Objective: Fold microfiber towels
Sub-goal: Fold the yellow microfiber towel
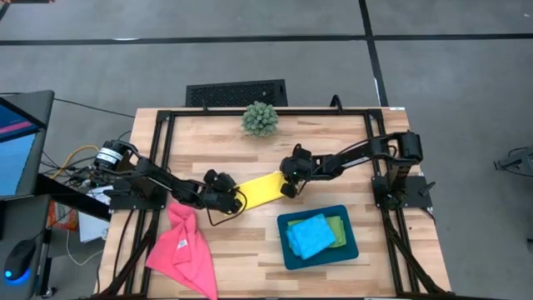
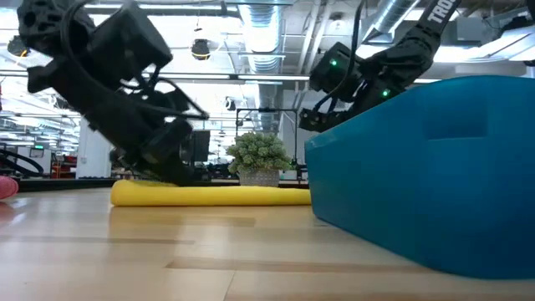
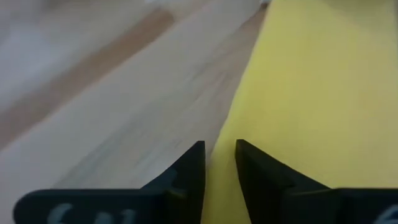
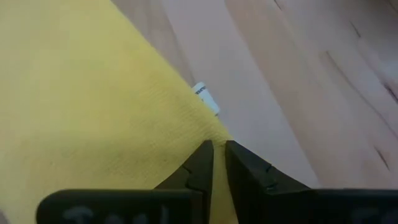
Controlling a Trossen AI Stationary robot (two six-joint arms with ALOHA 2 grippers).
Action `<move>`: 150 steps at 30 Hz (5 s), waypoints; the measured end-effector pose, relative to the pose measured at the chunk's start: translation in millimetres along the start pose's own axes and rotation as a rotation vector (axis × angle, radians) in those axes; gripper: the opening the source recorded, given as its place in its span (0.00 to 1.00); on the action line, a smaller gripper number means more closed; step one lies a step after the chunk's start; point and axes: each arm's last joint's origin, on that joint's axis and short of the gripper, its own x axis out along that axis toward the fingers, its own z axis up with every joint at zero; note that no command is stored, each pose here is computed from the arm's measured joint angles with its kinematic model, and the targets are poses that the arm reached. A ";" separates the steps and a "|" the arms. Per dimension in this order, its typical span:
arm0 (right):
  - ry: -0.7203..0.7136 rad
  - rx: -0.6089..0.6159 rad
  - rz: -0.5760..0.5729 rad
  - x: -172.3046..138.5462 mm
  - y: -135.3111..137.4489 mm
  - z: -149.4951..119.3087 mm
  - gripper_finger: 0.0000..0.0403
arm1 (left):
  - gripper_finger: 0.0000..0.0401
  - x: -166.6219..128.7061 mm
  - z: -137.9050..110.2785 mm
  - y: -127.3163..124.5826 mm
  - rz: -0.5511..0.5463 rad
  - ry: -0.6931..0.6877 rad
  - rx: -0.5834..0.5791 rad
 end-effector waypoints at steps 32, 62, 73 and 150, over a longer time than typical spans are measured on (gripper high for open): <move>-0.010 -0.065 0.040 -6.3 20.3 -2.0 0.17 | 0.17 46.8 63.1 5.5 -0.188 -0.008 0.115; 0.107 0.344 0.015 -60.7 -18.5 6.2 0.55 | 0.17 8.1 92.1 5.5 -0.324 -0.075 -0.040; 0.197 0.371 0.026 -24.6 -15.3 -7.8 0.67 | 0.17 40.6 57.2 -13.4 -0.322 -0.009 0.001; -0.170 0.422 0.282 -76.8 -26.0 41.0 0.06 | 0.16 94.7 86.4 -12.4 -0.195 -0.017 0.001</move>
